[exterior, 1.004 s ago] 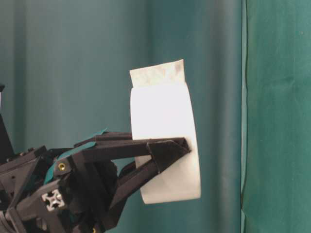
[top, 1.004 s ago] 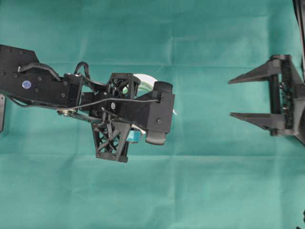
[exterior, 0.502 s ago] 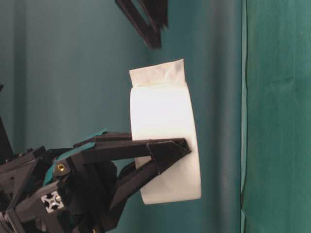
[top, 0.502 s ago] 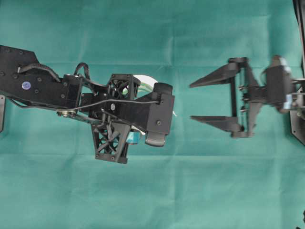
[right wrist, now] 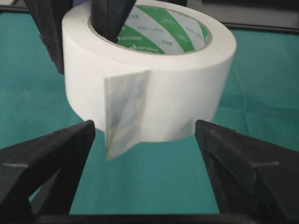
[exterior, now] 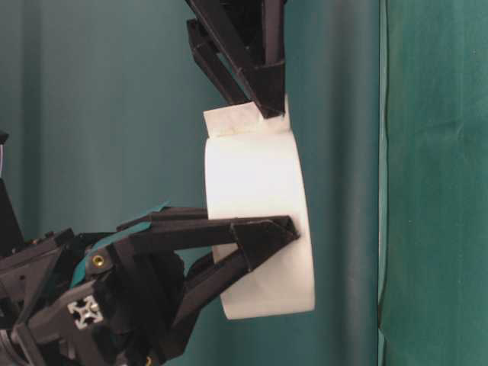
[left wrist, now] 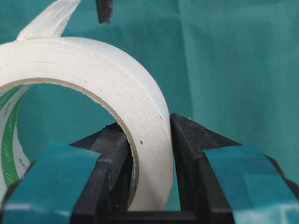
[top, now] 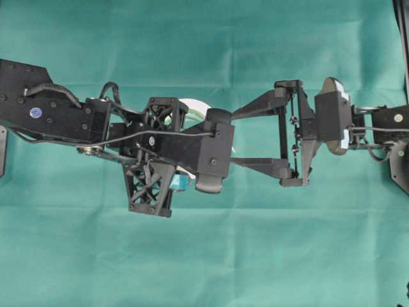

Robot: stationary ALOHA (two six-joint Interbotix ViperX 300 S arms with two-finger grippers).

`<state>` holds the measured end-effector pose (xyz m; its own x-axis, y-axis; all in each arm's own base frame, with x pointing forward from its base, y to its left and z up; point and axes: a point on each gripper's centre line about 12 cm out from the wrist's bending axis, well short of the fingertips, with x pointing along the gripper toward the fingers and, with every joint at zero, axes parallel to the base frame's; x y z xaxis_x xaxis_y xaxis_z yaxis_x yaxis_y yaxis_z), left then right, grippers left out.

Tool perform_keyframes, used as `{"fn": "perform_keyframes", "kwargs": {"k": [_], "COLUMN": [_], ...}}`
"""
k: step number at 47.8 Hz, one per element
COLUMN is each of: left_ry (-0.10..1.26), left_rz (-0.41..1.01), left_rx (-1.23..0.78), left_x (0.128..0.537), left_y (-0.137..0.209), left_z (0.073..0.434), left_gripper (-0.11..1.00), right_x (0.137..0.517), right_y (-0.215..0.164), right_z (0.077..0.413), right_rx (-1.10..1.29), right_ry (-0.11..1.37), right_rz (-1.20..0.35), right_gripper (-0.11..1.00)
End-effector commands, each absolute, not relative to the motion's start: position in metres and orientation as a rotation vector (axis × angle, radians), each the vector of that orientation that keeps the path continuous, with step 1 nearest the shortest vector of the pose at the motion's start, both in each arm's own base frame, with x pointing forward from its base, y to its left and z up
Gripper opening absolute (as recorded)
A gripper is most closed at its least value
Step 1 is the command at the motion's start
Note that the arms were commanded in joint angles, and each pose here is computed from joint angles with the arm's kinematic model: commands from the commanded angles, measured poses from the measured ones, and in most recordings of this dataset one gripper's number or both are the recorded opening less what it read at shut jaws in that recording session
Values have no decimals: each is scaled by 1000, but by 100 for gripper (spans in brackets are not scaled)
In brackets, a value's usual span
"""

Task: Peel off the duct tape with your right arm.
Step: 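Reach the right gripper to the tape's free end and pinch it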

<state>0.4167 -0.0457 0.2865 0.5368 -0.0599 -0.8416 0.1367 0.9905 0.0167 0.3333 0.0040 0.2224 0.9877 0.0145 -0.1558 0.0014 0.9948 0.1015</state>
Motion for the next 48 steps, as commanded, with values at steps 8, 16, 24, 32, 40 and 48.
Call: {"fn": "perform_keyframes", "kwargs": {"k": [8,16,24,32,40,48], "left_ry": [952,961,965,970,976,976], "left_rz": [-113,-113,-113,-114,-114,-115], "left_rx": [84,84,84,85,86,86], "left_x": [417,419,420,419,418,418], "left_y": [-44,-44,-44,-44,-44,-45], "left_z": [303,299,297,298,297,297], "left_gripper": [22,22,22,22,22,22], "right_x": [338,337,336,335,335,335], "right_y": [5,5,5,5,5,5], "right_z": [234,234,231,229,229,229], "right_rx": [102,102,101,102,102,102], "right_ry": [114,105,113,119,119,119], "right_rz": [13,13,11,13,11,11], "right_gripper": [82,53,9,-5,-9,-9]}}
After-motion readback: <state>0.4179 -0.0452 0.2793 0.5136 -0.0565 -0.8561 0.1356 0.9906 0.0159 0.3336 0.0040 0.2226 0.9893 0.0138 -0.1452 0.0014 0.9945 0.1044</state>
